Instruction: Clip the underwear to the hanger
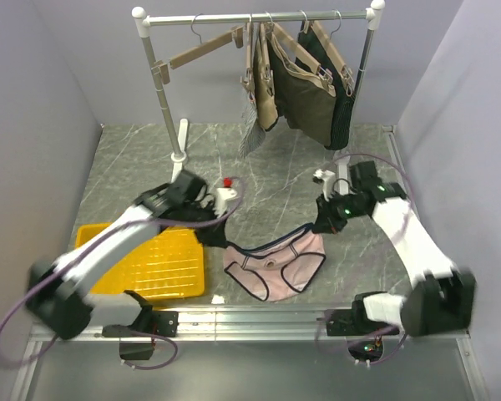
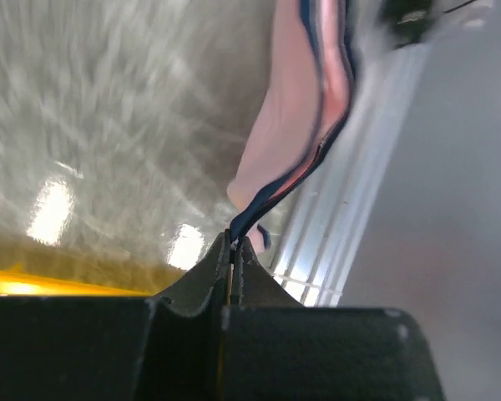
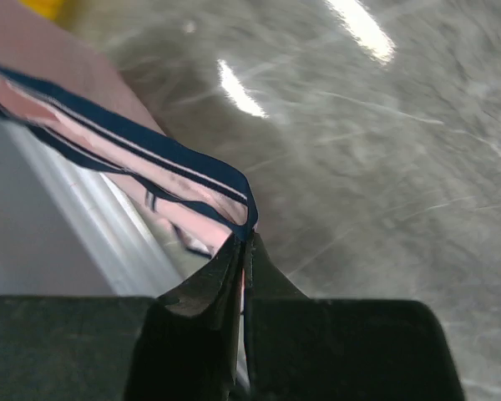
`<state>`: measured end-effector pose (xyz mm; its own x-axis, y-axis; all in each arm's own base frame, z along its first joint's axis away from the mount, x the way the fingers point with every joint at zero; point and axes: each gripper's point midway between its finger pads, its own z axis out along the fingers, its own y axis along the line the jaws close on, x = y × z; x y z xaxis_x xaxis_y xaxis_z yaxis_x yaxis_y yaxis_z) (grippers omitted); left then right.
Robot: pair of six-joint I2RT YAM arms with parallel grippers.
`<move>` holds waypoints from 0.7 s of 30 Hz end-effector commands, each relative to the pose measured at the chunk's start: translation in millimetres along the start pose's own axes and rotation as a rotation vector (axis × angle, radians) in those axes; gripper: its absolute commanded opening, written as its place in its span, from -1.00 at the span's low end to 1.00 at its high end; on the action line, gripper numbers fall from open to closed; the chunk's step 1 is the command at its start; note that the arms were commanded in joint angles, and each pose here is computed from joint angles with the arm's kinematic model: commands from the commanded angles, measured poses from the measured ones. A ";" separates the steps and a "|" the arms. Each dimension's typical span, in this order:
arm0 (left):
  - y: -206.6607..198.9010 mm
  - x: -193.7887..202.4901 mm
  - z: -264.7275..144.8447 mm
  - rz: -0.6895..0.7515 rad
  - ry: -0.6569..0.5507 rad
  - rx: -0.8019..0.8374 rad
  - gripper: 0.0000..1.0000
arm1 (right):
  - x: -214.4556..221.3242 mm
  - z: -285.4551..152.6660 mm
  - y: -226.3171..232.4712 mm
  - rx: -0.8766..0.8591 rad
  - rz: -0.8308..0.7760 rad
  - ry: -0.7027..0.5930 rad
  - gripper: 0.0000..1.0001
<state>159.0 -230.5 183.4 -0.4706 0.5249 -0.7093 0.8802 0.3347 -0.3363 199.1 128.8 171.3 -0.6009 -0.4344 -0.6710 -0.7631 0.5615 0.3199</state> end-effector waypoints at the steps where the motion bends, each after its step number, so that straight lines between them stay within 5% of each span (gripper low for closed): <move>1: 50.3 2.8 38.8 -0.200 0.115 -0.120 -0.99 | -13.1 37.7 -60.9 0.118 0.103 0.016 -1.00; 12: 195.9 -11.1 77.1 -0.401 0.097 -0.426 -0.88 | -20.6 96.1 -159.3 0.293 0.296 0.080 -0.97; 18: 199.6 -6.1 80.2 -0.457 0.102 -0.372 -0.16 | -22.3 93.1 -178.9 0.375 0.323 0.131 -0.26; 20: 193.5 -7.4 75.6 -0.429 0.094 -0.358 0.29 | -24.2 83.3 -168.8 0.362 0.283 0.145 -0.23; 21: 189.6 -11.1 67.5 -0.397 0.075 -0.369 0.32 | -22.1 79.2 -162.4 0.349 0.242 0.161 -0.25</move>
<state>338.4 -216.6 54.3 -0.8279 0.3478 -0.4400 0.5044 0.8047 -0.3130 350.1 105.2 49.6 -0.8581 -0.2911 -0.4231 -0.4245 0.8657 0.2653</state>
